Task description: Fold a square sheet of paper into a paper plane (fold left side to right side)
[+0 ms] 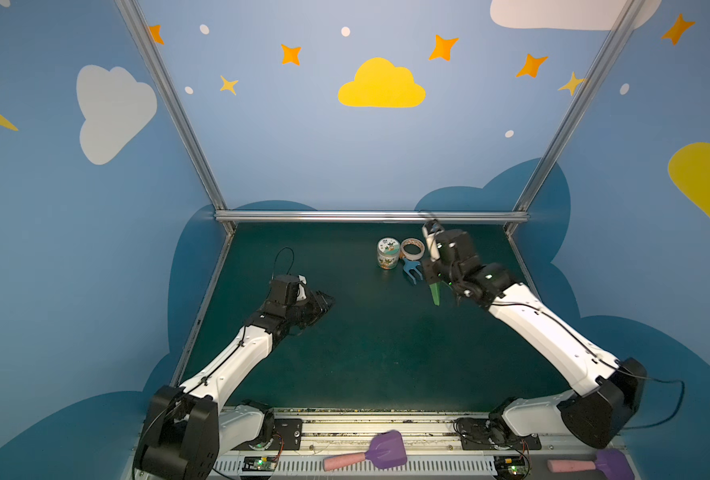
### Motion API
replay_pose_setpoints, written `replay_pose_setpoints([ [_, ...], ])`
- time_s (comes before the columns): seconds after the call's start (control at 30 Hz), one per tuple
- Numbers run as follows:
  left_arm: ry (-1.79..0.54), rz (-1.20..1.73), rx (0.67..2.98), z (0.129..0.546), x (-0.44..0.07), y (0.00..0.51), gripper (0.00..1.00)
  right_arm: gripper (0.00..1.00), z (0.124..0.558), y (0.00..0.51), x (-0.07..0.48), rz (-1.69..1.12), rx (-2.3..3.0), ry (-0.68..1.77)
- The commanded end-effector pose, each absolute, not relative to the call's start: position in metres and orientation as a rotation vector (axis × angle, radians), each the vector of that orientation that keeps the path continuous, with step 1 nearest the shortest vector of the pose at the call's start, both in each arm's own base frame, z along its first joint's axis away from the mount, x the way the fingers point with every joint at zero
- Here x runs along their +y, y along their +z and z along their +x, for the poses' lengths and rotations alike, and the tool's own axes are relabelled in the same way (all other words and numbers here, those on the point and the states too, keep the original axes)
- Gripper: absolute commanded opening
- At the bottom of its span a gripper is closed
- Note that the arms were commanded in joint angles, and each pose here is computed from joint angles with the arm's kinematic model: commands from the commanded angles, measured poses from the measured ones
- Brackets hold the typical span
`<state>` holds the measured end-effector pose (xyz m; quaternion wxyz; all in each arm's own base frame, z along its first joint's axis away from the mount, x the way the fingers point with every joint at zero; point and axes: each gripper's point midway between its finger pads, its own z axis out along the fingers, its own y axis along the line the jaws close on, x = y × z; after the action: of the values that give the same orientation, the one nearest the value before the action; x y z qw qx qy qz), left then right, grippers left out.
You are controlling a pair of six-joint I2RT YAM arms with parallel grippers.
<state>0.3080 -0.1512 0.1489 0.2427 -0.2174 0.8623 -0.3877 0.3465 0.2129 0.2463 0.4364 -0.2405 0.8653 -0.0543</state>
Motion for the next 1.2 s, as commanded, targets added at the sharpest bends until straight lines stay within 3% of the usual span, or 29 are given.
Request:
replay_pose_setpoints([
  [0.0,-1.011,-0.615,2.368,0.301,-0.139,0.145,0.51,0.0,0.323,0.202,0.227,-0.801,2.12,-0.457],
  [0.2,-1.008,-0.623,2.342,0.297,-0.131,0.154,0.51,0.0,0.248,0.123,0.307,-1.003,2.116,-0.514],
  [0.23,-1.008,-0.624,2.34,0.296,-0.13,0.155,0.51,0.04,0.235,0.11,0.316,-1.018,2.135,-0.498],
  [0.33,-1.004,-0.627,2.337,0.295,-0.129,0.156,0.51,0.48,0.207,0.081,0.337,-1.041,2.219,-0.427],
  [0.37,-1.003,-0.627,2.337,0.295,-0.128,0.156,0.51,0.57,0.2,0.077,0.342,-1.038,2.248,-0.404],
  [0.43,-1.001,-0.627,2.339,0.294,-0.127,0.155,0.51,0.65,0.191,0.078,0.344,-1.015,2.303,-0.348],
  [0.73,-1.117,-0.503,2.385,0.293,-0.15,0.154,0.51,0.67,0.198,0.114,0.297,-0.642,2.617,0.224],
  [0.83,-1.157,-0.432,2.426,0.284,-0.168,0.151,0.45,0.65,0.2,0.115,0.274,-0.52,2.668,0.359],
  [0.93,-1.184,-0.34,2.459,0.272,-0.192,0.148,0.33,0.63,0.202,0.105,0.248,-0.397,2.706,0.415],
  [1.17,-1.187,-0.068,2.608,0.238,-0.252,0.123,0.31,0.53,0.222,0.066,0.212,-0.164,2.783,0.532],
])
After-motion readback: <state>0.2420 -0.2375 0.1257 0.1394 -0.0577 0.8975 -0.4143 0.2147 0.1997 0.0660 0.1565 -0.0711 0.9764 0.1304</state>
